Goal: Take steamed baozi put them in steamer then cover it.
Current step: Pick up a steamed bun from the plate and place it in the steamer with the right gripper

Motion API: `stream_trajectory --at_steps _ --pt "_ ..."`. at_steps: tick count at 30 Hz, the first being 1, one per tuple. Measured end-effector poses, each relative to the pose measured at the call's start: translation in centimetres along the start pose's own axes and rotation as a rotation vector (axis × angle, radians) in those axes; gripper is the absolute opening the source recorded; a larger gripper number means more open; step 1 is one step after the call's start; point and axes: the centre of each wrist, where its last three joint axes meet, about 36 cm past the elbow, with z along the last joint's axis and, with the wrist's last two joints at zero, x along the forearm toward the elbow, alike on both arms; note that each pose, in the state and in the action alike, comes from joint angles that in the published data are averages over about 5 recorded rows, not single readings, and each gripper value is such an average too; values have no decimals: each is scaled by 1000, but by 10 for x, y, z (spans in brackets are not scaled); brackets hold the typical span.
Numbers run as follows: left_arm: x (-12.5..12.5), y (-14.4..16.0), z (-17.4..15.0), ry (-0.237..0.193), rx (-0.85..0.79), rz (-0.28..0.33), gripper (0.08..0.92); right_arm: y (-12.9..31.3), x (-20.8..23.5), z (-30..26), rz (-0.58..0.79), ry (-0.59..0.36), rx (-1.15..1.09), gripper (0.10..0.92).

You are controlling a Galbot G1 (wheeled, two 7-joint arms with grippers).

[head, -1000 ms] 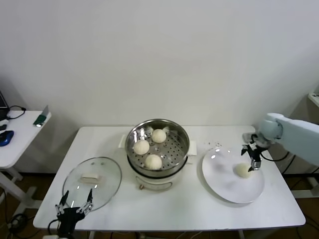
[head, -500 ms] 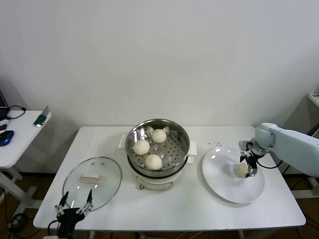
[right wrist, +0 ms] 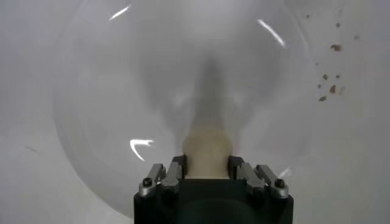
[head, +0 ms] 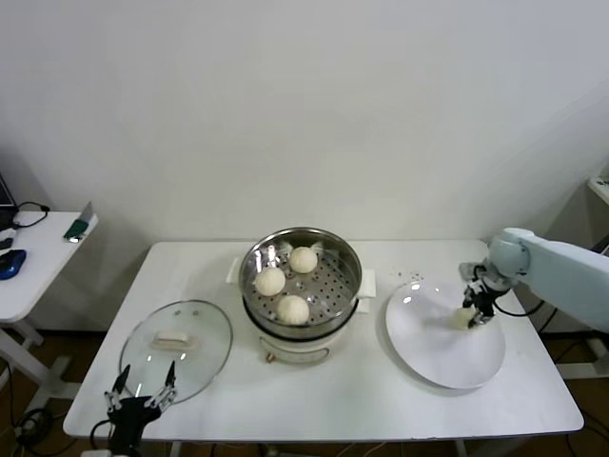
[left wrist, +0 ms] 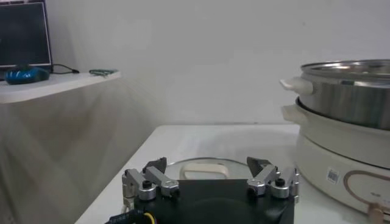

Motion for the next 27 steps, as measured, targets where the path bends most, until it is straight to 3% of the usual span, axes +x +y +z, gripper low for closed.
stream_trajectory --at_steps 7,15,21,27 --pt "-1 -1 -3 -6 0 7 823 -16 85 -30 62 -53 43 483" --pt "0 0 -8 -11 1 13 823 -12 185 -100 143 -130 120 484" --pt "1 0 -11 -16 4 15 823 1 225 -162 171 -192 158 484" --pt "0 1 -12 -20 7 15 823 8 237 -221 178 -218 188 484"
